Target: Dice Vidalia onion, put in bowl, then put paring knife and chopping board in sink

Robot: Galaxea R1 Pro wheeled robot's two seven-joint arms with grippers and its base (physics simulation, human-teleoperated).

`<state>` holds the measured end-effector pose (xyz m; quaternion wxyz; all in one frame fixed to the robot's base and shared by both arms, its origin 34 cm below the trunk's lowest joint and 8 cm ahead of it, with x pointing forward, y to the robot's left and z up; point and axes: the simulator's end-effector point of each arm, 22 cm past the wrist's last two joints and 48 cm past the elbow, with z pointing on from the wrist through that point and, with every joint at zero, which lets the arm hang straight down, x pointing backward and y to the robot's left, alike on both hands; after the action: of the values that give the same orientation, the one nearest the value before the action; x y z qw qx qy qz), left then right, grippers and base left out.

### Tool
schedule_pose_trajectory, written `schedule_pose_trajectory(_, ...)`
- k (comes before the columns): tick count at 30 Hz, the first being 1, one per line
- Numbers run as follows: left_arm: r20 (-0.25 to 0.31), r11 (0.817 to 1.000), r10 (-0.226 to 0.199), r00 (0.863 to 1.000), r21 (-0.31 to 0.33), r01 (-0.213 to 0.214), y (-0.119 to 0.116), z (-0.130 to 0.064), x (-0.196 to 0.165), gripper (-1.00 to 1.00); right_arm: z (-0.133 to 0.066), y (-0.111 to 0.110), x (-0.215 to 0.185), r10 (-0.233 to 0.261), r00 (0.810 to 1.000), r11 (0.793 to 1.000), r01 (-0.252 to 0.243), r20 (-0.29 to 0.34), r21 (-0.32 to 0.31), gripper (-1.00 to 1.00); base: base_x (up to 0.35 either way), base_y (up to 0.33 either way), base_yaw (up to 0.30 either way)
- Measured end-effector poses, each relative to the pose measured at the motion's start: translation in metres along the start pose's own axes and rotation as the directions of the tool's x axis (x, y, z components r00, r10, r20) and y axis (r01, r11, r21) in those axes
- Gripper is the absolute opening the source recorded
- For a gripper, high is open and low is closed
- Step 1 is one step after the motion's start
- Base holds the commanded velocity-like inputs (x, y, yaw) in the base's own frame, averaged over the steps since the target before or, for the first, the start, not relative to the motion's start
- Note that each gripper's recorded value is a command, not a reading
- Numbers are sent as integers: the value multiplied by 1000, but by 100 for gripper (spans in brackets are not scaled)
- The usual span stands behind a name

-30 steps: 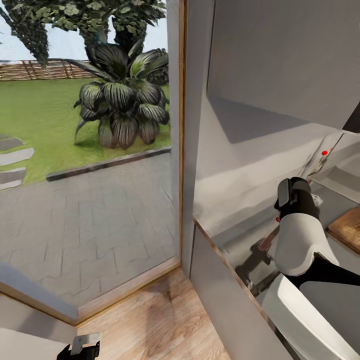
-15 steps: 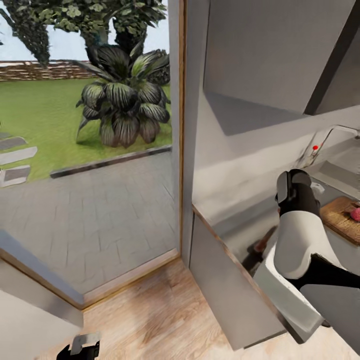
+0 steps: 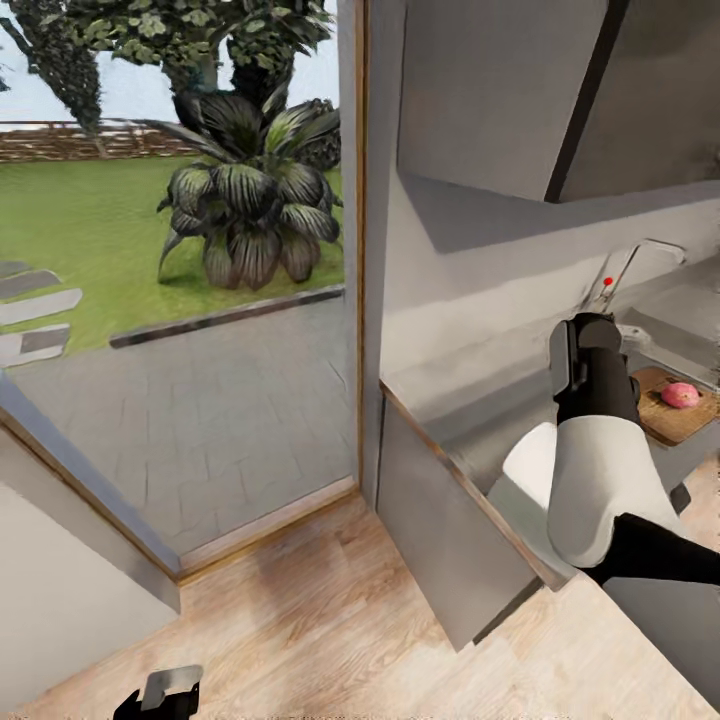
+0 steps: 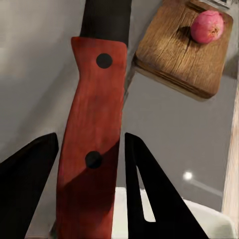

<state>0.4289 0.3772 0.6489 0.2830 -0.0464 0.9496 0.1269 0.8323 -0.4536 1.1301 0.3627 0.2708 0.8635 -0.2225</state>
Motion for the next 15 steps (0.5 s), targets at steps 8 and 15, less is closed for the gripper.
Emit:
schedule_pose_trajectory(8,0,1000,0,1000,0,0,0,0,0,100,-18,30,-20,-73,994,995,78,79,-68,-100,-218,-247,0)
schedule_pose_trajectory(15,0,1000,0,1000,-1,0,0,0,0,100,-42,44,-46,-125,976,989,138,179,-61,-100,-225,-250,0)
